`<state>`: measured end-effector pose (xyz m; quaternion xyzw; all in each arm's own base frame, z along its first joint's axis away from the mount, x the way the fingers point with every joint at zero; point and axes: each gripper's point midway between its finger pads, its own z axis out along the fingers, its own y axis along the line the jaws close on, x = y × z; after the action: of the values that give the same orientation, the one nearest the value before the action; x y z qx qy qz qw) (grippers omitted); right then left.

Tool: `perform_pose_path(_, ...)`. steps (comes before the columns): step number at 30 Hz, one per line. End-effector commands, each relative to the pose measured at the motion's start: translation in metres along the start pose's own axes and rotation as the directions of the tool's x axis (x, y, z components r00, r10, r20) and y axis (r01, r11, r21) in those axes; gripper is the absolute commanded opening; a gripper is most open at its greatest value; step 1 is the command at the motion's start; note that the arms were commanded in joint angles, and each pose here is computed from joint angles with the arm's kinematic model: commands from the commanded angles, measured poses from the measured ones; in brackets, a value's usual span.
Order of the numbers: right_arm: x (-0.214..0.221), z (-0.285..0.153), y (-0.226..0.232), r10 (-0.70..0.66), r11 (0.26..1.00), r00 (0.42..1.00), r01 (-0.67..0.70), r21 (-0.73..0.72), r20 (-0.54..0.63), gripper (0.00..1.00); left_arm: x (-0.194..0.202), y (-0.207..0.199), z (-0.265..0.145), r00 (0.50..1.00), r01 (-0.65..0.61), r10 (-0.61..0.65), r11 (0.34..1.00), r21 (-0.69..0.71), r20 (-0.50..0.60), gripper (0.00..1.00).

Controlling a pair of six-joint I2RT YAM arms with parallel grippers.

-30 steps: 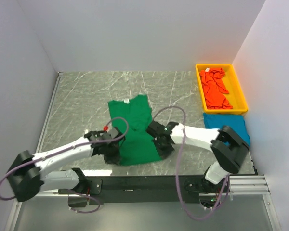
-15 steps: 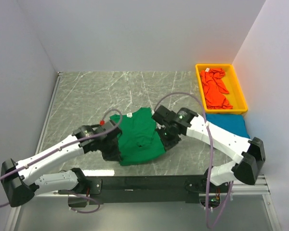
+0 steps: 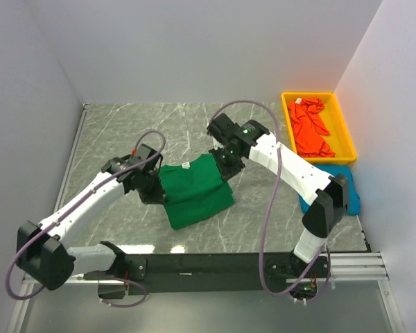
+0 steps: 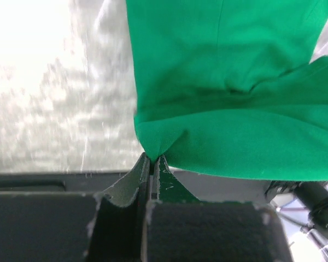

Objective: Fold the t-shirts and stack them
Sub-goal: Fold the tshirt

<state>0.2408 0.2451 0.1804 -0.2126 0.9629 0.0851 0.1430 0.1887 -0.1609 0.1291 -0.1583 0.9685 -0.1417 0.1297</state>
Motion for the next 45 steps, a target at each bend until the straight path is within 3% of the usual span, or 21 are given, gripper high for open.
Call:
perform_pose_path(1,-0.035,-0.007,-0.009,-0.009,1.000,0.997,0.009,0.000,0.073,0.00,-0.047,-0.016,-0.004,0.992,-0.058,0.053,0.997,0.044,0.117,0.01)
perform_pose_path(15,-0.122,0.064,-0.044,0.087,0.996,0.987,-0.086,-0.015,0.136,0.00,-0.128,0.000,0.052,0.981,0.013,-0.010,1.000,-0.013,0.193,0.01)
perform_pose_path(21,-0.137,0.102,-0.048,0.097,0.995,0.984,-0.096,-0.015,0.149,0.00,-0.142,0.013,0.085,0.981,0.064,-0.056,0.997,-0.037,0.183,0.01)
perform_pose_path(27,-0.137,0.130,-0.056,0.124,0.992,0.978,-0.124,-0.008,0.168,0.06,-0.146,0.017,0.110,0.981,0.085,-0.076,0.996,-0.041,0.179,0.01)
perform_pose_path(30,-0.137,0.133,-0.060,0.135,0.991,0.974,-0.137,0.000,0.183,0.09,-0.150,0.014,0.109,0.977,0.089,-0.082,0.996,-0.026,0.197,0.09)
perform_pose_path(33,-0.140,0.126,-0.063,0.159,0.987,0.964,-0.163,0.001,0.211,0.19,-0.158,0.014,0.099,0.968,0.090,-0.078,0.995,-0.041,0.239,0.25)
perform_pose_path(34,-0.142,0.122,-0.065,0.169,0.984,0.960,-0.175,0.008,0.224,0.31,-0.160,0.015,0.095,0.966,0.089,-0.074,0.995,-0.051,0.248,0.34)
perform_pose_path(36,-0.145,0.107,-0.071,0.202,0.976,0.940,-0.217,0.024,0.276,0.40,-0.164,0.012,0.079,0.959,0.089,-0.074,0.995,-0.043,0.273,0.47)
perform_pose_path(37,-0.146,0.102,-0.072,0.222,0.971,0.929,-0.239,0.024,0.296,0.47,-0.165,0.012,0.073,0.956,0.086,-0.072,0.996,-0.037,0.285,0.63)
perform_pose_path(40,-0.146,0.079,-0.070,0.233,0.970,0.896,-0.242,-0.023,0.378,0.51,-0.164,0.005,0.046,0.937,0.065,-0.064,0.998,0.009,0.344,0.83)
perform_pose_path(43,-0.141,0.064,-0.044,0.203,0.974,0.877,-0.133,-0.186,0.435,0.51,-0.155,-0.008,0.027,0.919,0.003,-0.034,0.997,0.079,0.394,0.83)
perform_pose_path(45,-0.136,0.063,-0.027,0.176,0.961,0.879,-0.055,-0.272,0.443,0.51,-0.136,-0.015,0.033,0.931,-0.043,-0.010,0.990,0.136,0.365,0.79)
